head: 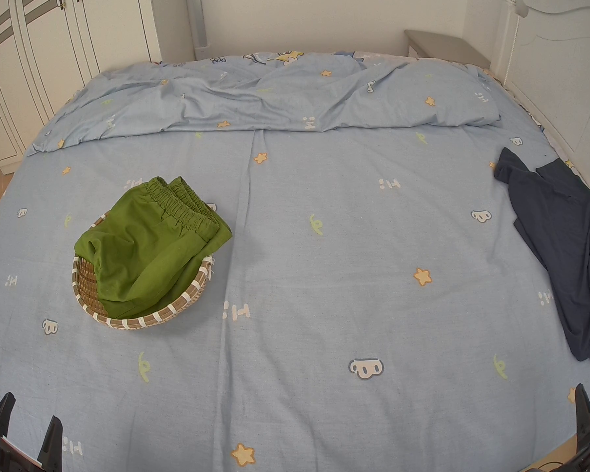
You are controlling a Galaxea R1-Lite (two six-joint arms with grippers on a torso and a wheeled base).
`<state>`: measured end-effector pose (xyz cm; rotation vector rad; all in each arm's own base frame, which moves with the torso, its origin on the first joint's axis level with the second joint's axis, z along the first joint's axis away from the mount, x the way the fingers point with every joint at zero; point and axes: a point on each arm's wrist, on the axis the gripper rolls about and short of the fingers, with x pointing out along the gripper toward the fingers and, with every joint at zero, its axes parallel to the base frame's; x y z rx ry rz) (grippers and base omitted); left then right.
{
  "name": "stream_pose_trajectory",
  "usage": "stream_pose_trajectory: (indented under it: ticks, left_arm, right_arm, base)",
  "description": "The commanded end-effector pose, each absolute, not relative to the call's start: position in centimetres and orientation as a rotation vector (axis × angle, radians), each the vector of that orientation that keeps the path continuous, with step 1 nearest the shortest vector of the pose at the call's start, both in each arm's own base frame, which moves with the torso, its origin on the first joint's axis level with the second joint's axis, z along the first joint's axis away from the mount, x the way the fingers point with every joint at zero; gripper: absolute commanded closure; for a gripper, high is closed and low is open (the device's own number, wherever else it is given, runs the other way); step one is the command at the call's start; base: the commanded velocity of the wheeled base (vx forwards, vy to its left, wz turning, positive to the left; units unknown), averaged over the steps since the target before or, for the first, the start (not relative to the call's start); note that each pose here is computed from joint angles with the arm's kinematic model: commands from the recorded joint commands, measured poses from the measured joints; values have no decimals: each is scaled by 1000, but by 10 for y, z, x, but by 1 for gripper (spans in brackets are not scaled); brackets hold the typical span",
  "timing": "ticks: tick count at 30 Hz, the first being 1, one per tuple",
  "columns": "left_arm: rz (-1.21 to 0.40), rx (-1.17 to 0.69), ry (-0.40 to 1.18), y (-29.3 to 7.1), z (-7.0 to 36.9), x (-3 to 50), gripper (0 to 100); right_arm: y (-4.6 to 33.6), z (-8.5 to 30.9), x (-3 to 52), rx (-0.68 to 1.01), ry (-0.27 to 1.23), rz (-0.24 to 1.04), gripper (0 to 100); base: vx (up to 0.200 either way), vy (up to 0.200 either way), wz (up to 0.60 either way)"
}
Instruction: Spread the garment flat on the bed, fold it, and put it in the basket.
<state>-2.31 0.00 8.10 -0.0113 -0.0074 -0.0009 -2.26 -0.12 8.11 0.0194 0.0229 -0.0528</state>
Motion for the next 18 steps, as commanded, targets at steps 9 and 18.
stream_pose_trajectory:
  ticks: [9,18]
  left_arm:
    - [0,-12,6,0,76,-22,0]
    - [0,-12,8,0,76,-22,0]
  right_arm:
    - [1,75,-23,-18,24,23,0]
    - [1,75,-23,-17,23,23,0]
  base:
    - [0,0,0]
    - [0,0,0]
